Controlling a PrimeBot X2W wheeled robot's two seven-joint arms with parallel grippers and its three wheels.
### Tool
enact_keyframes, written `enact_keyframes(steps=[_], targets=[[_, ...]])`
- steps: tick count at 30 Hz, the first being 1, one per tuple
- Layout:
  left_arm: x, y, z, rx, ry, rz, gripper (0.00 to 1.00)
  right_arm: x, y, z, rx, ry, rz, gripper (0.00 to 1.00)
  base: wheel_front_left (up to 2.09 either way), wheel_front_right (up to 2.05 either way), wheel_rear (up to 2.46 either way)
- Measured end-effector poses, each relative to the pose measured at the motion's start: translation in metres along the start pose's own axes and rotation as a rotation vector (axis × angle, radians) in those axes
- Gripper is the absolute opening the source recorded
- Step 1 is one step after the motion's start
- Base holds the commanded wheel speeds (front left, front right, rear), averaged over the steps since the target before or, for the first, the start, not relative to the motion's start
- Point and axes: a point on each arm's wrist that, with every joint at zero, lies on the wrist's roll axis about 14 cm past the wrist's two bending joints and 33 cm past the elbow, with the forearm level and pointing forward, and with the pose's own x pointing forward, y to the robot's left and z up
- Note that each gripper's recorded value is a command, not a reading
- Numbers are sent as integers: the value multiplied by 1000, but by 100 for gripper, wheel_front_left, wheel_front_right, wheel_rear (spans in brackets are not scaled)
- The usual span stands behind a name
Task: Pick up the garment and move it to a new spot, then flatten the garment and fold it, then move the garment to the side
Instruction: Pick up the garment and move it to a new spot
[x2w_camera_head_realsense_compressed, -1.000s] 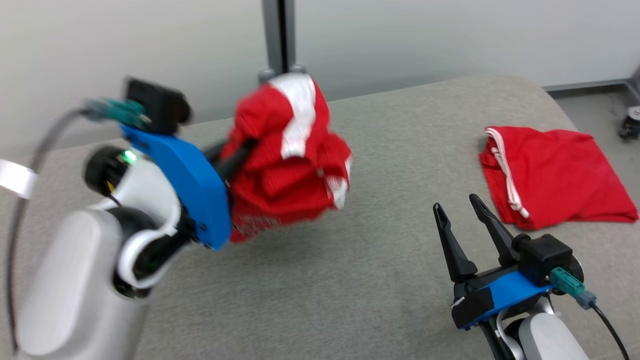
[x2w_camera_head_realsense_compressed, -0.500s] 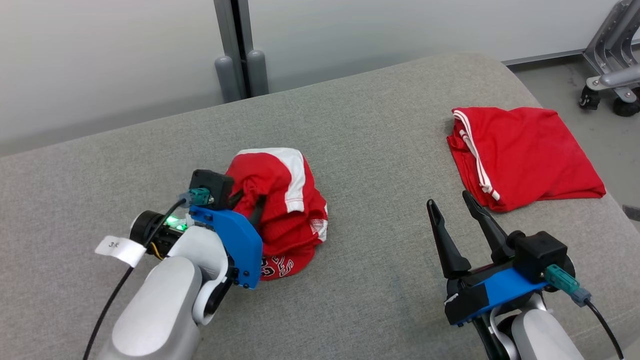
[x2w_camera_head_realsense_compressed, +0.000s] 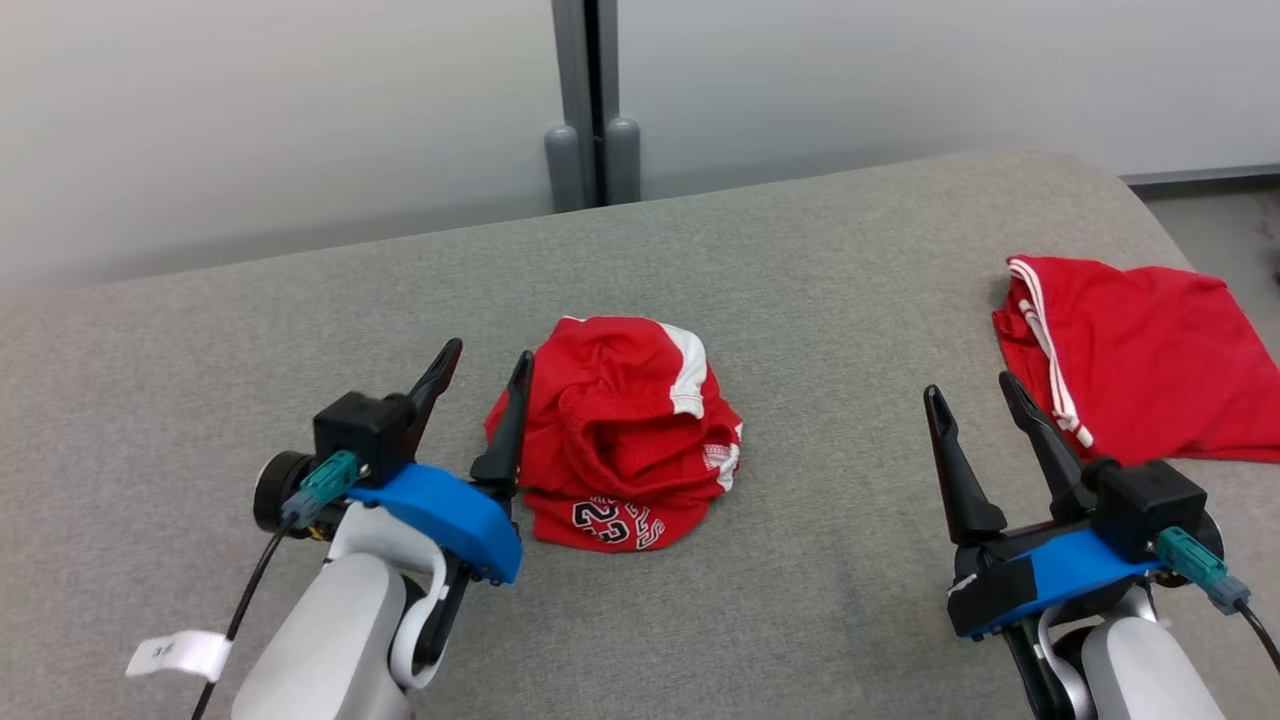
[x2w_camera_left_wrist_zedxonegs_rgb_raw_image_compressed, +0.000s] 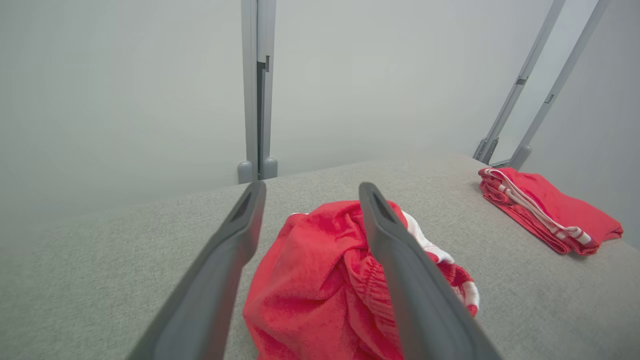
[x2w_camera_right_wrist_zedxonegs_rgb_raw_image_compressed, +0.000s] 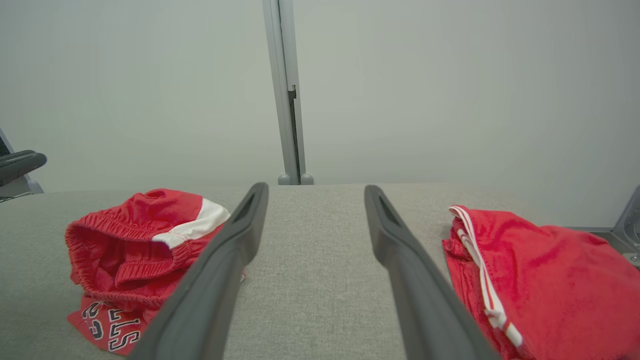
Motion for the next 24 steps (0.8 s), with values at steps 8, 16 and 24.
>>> enact_keyframes(steps=[8, 16, 24], targets=[[-59, 53, 11, -40, -148, 208, 100, 0, 13, -2, 17, 9, 32, 100, 0, 0, 0], [-111, 93, 17, -19, -203, 394, 100, -4, 11, -8, 30, 30, 19, 100, 0, 0, 0], [-138, 111, 10, -12, -203, 483, 100, -8, 15, -18, 47, 57, 20, 100, 0, 0, 0]])
